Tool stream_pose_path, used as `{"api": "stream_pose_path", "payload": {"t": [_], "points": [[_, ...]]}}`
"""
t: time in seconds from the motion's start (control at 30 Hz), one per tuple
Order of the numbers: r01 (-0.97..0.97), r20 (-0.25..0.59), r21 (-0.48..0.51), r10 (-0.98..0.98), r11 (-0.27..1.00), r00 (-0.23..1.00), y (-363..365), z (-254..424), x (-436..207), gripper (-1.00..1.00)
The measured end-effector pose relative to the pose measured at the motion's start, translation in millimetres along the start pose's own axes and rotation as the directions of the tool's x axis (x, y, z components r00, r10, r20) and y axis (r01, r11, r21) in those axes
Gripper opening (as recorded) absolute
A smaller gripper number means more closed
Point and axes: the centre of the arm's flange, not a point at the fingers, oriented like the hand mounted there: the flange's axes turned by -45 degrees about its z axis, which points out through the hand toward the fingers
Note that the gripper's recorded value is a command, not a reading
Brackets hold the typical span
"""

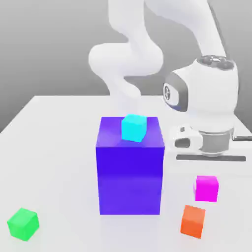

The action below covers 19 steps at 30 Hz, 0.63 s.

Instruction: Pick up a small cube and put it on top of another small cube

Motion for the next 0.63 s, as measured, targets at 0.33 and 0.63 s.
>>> {"api": "stream_pose_path", "payload": {"t": [0.33, 0.63], "points": [[-0.416, -0.015, -0.057, 0.416, 0.908, 0.909, 247, -21, 92, -1.00], [-0.543, -0.006, -0.106, 0.546, 0.833, 0.838, 348, 39, 84, 1.00]]}}
